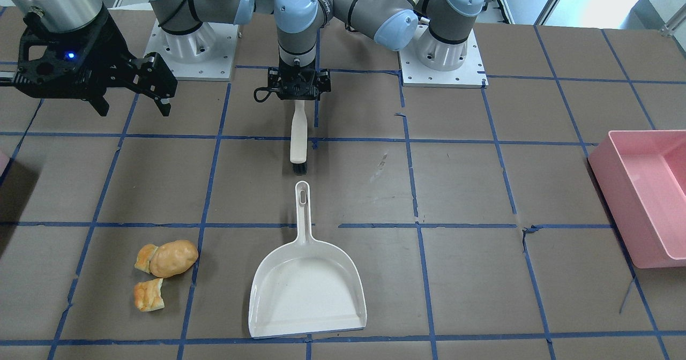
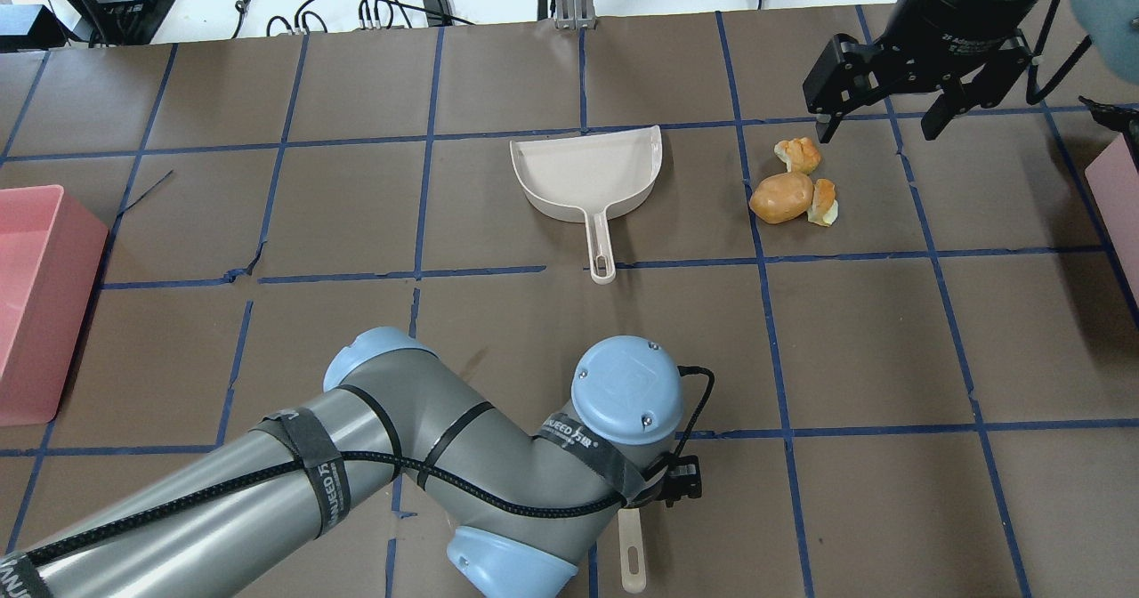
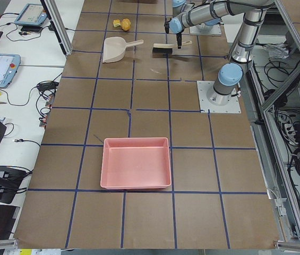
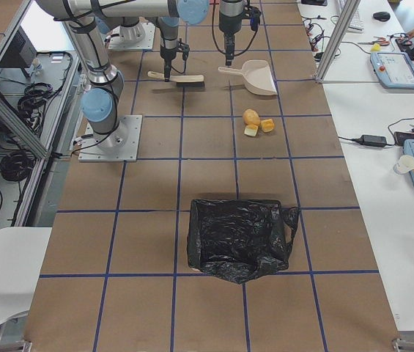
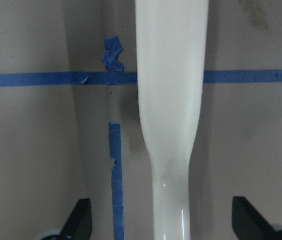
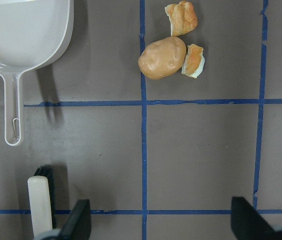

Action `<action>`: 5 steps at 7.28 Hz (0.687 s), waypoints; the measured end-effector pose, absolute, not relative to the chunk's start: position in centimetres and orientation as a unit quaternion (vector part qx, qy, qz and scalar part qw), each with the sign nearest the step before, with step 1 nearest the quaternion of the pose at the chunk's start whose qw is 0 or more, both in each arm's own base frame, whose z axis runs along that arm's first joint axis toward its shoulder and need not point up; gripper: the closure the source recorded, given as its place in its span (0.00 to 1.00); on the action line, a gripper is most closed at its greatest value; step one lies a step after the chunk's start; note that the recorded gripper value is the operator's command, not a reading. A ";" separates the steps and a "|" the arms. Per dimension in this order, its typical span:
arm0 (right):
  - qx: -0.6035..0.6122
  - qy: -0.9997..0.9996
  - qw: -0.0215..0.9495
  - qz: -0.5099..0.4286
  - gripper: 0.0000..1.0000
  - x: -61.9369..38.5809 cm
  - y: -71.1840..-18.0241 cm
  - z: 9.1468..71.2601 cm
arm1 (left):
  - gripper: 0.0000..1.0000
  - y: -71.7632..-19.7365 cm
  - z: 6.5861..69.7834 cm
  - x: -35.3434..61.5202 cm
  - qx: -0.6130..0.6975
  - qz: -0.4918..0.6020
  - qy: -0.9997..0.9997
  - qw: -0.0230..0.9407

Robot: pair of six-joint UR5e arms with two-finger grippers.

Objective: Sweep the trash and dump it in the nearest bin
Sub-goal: 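Lower the left gripper and grasp the white brush handle, then lift the brush with the left gripper while the right gripper reaches the dustpan handle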

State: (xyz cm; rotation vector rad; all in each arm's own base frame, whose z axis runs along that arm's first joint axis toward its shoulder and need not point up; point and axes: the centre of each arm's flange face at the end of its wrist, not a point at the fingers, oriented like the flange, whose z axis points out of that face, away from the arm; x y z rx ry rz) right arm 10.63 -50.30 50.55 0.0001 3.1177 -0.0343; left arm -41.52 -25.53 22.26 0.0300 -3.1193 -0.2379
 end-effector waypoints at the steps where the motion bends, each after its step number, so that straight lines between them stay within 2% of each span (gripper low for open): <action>1: 0.000 1.000 0.012 -0.011 0.00 10.7 -50.3 50.5 | 0.01 -24.7 22.5 -41.9 0.008 -0.074 -0.997 0.007; 5: -0.001 1.000 0.012 -0.011 0.00 10.7 -50.3 50.6 | 0.04 -23.8 22.6 -42.2 0.008 -0.075 -0.997 0.005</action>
